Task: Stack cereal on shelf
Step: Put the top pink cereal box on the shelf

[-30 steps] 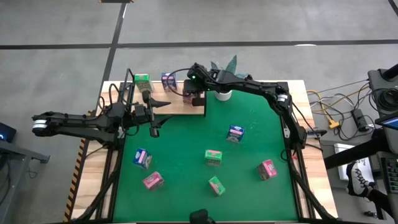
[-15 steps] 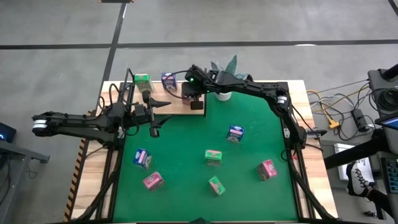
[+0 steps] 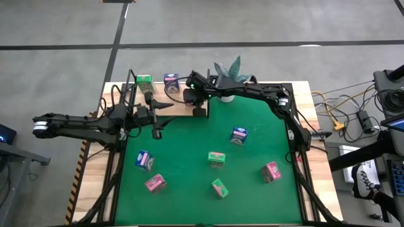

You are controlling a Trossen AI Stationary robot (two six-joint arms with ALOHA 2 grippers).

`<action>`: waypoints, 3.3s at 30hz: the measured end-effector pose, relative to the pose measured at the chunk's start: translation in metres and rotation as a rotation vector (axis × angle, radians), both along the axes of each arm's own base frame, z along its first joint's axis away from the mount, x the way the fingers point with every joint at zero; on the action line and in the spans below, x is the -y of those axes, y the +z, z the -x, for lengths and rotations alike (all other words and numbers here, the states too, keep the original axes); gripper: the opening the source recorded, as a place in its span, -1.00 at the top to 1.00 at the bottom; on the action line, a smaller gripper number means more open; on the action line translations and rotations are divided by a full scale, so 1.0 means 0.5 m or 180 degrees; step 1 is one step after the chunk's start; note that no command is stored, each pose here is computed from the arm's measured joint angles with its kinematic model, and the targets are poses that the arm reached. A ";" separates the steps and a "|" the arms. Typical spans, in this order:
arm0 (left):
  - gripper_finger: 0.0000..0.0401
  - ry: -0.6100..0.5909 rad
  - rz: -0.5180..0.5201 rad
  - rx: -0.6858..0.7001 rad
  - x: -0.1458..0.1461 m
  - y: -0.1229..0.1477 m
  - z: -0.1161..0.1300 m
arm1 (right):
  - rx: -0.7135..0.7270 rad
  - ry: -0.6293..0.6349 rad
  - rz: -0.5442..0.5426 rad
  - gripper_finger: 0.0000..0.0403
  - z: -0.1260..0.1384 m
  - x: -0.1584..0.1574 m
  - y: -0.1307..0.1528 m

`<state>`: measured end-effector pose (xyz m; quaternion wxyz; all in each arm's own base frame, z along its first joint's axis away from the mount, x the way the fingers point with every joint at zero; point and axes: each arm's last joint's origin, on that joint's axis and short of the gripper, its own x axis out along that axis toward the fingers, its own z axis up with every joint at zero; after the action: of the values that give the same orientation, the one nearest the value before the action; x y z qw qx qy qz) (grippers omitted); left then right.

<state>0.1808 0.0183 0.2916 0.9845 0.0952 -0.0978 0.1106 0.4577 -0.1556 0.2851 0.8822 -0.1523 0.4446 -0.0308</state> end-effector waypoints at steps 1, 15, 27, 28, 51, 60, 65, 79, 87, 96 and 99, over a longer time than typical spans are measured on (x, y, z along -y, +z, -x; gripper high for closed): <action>-0.06 0.0000 0.0000 0.0001 0.000 0.000 0.000 | -0.0026 -0.0016 0.0026 0.94 -0.001 0.001 -0.004; -0.06 -0.0012 0.0048 -0.0026 0.000 -0.002 0.000 | -0.0238 -0.0141 0.0310 0.94 -0.013 0.010 -0.040; -0.06 -0.0008 0.0080 -0.0400 0.000 -0.025 -0.004 | -0.0305 -0.0100 0.0273 0.94 0.018 -0.019 0.012; -0.06 -0.0002 0.0085 -0.0461 -0.001 -0.029 -0.005 | -0.0324 -0.0098 0.0267 0.94 0.021 -0.020 0.016; 0.93 0.0417 0.0051 -0.1407 -0.015 -0.036 -0.032 | 0.0359 -0.0237 0.0076 0.94 0.013 0.044 0.036; 0.97 0.0418 0.0052 -0.1395 -0.015 -0.035 -0.032 | 0.0242 -0.0229 0.0061 0.94 -0.002 0.052 -0.005; 0.99 0.0420 0.0051 -0.1379 -0.015 -0.034 -0.032 | 0.0166 -0.0276 0.0262 0.94 -0.003 0.058 -0.011; 0.99 0.0475 0.0050 -0.1239 -0.016 -0.026 -0.033 | 0.0108 -0.0420 0.0691 0.94 -0.001 0.079 -0.010; 0.99 0.0476 0.0050 -0.1216 -0.016 -0.024 -0.033 | 0.0138 -0.0362 0.0780 0.94 0.003 0.089 -0.002; 0.99 0.0474 0.0050 -0.1223 -0.016 -0.025 -0.033 | 0.0178 -0.0284 0.0631 0.94 0.009 0.036 0.051; 0.99 0.0473 0.0051 -0.1225 -0.016 -0.025 -0.033 | 0.0016 -0.0206 0.0569 0.94 0.009 0.014 0.042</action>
<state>0.1973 0.0262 0.2791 0.9748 0.1136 0.1003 0.1635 0.4532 -0.1628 0.3063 0.8647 -0.2158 0.4426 -0.0992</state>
